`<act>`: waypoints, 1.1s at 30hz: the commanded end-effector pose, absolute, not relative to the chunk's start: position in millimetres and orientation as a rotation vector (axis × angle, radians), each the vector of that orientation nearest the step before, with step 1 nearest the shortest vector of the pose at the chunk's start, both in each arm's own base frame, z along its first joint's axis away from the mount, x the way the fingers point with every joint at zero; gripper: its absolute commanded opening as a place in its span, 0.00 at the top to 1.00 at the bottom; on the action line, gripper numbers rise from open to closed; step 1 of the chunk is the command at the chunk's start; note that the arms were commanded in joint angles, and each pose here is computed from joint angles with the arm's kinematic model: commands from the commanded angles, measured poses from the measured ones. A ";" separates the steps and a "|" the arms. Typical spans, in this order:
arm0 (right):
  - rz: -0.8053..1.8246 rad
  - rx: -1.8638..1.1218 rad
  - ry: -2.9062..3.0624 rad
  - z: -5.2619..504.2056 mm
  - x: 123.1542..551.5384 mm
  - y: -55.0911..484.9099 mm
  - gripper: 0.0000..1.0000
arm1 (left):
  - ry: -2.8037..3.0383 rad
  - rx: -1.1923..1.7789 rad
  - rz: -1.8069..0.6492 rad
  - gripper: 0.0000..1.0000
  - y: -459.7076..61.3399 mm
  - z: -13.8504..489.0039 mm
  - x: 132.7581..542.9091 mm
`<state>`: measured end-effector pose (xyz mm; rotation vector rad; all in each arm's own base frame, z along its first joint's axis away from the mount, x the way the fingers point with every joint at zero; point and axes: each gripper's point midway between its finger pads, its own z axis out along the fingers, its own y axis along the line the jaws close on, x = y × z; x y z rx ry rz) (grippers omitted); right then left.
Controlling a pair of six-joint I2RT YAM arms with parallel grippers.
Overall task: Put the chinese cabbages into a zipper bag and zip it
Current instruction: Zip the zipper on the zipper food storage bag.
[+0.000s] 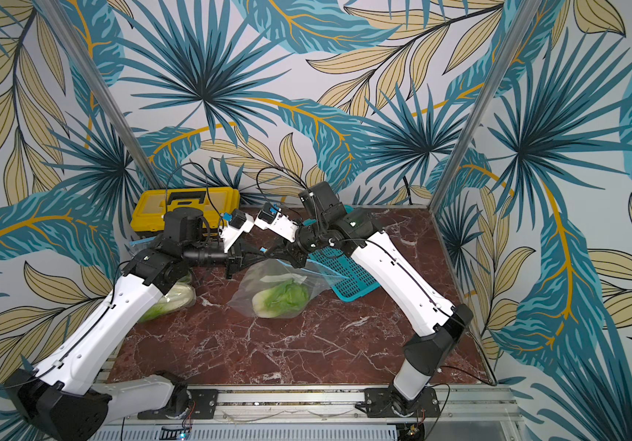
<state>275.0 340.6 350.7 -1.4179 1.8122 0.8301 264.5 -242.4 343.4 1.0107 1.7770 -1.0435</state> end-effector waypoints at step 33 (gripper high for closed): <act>0.569 -1.101 2.264 227.1 297.7 216.9 1.00 | 1.751 0.769 -0.856 1.00 -180.4 401.4 260.6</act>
